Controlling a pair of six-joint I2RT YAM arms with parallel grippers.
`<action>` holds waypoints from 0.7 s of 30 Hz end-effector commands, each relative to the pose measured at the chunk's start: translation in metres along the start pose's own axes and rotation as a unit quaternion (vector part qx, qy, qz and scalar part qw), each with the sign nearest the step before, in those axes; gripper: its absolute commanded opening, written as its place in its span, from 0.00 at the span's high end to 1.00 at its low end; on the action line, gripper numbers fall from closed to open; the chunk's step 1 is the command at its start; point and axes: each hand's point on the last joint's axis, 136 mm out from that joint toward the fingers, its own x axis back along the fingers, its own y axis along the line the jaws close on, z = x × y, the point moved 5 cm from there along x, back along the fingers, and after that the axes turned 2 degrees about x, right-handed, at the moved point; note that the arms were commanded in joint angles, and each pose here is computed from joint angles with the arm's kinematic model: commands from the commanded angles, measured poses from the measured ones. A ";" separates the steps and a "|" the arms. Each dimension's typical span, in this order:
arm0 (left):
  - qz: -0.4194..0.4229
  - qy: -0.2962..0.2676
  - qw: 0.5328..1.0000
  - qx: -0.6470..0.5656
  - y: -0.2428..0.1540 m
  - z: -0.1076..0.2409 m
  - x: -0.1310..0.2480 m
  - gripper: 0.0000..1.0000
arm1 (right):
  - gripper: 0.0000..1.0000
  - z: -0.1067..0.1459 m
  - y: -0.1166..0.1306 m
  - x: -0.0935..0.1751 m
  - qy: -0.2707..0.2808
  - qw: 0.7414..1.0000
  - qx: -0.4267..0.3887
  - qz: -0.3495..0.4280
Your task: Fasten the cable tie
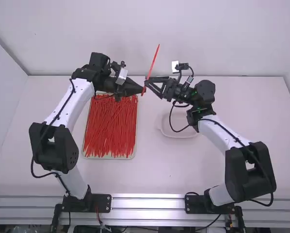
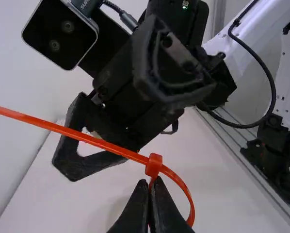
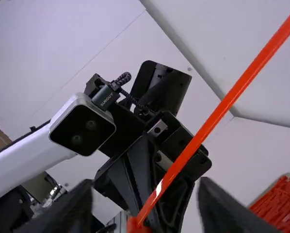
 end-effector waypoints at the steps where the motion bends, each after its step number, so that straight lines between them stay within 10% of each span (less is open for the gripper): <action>1: 0.014 -0.020 1.000 -0.012 -0.001 -0.013 -0.003 0.98 | 0.62 -0.003 0.010 0.000 -0.004 1.000 0.015 -0.008; 9: 0.017 -0.020 1.000 -0.005 0.004 -0.016 -0.006 0.98 | 1.00 -0.003 0.010 0.000 -0.003 1.000 0.015 -0.008; 18: 0.018 -0.016 1.000 -0.003 0.003 -0.015 -0.008 0.97 | 1.00 -0.004 0.009 0.004 0.000 1.000 0.017 -0.008; 21: 0.012 -0.012 1.000 0.016 0.006 -0.015 -0.006 0.63 | 1.00 -0.004 0.009 0.007 0.006 1.000 0.020 -0.012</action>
